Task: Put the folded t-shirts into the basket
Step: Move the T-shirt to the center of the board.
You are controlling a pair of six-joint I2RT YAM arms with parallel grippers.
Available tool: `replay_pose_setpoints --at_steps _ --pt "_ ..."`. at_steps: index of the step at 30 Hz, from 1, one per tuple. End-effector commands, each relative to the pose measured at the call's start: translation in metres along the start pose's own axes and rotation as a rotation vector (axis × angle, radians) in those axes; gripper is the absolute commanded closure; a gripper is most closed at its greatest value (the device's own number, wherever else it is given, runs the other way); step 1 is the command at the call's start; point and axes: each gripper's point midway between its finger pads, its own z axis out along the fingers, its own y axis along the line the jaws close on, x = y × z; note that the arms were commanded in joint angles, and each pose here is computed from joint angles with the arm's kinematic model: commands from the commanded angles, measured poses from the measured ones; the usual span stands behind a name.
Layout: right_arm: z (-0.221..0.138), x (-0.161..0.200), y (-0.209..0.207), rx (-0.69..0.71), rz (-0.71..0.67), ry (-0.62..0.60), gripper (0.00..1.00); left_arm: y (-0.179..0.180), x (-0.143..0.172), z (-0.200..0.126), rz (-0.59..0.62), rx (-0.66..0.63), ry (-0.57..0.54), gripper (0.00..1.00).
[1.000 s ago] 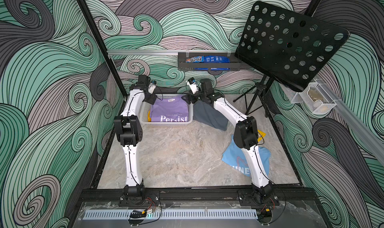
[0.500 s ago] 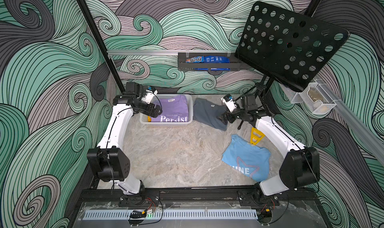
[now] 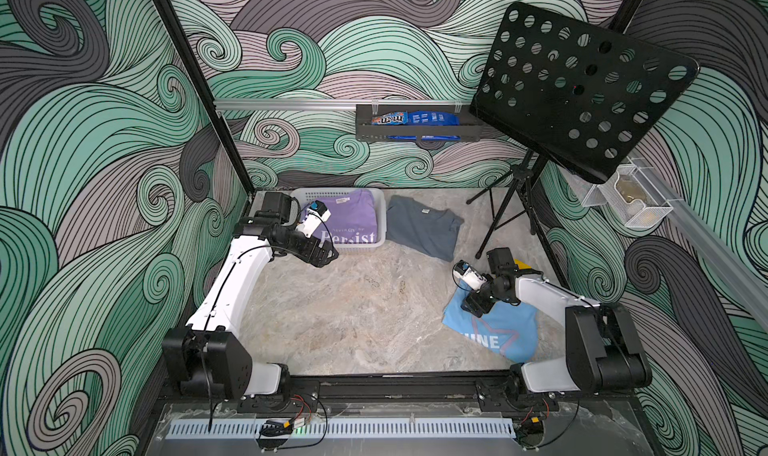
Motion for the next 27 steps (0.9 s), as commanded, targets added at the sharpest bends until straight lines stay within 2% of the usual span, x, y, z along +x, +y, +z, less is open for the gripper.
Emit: replay_pose_setpoints --at_steps 1,6,9,12,15,17,20,25,27 --pt "0.021 0.005 0.026 -0.036 -0.078 0.077 0.25 0.006 0.0 -0.007 0.008 -0.061 -0.014 0.03" --pt "0.027 -0.057 0.097 -0.166 -0.228 0.028 0.27 0.022 0.008 -0.013 -0.024 -0.167 0.012 0.03" --pt "0.023 -0.102 0.154 -0.284 -0.32 -0.036 0.28 0.021 0.013 -0.014 -0.033 -0.169 0.032 0.03" --pt "0.015 -0.139 0.205 -0.382 -0.406 -0.098 0.25 0.005 0.017 -0.012 -0.01 -0.086 0.034 0.04" --pt "-0.005 -0.172 0.221 -0.476 -0.402 -0.182 0.19 -0.019 0.021 -0.006 0.001 0.027 0.013 0.05" --pt "-0.019 -0.184 0.21 -0.503 -0.373 -0.232 0.16 -0.035 0.027 0.001 0.039 0.087 0.018 0.05" --pt "-0.032 -0.185 0.171 -0.499 -0.281 -0.276 0.14 -0.059 0.04 0.019 0.134 0.145 0.056 0.05" --pt "-0.025 -0.154 0.066 -0.34 -0.054 -0.24 0.11 -0.103 0.061 0.059 0.271 0.257 0.146 0.04" --pt "-0.018 -0.137 0.02 -0.276 0.077 -0.205 0.11 -0.118 0.07 0.08 0.329 0.285 0.206 0.04"
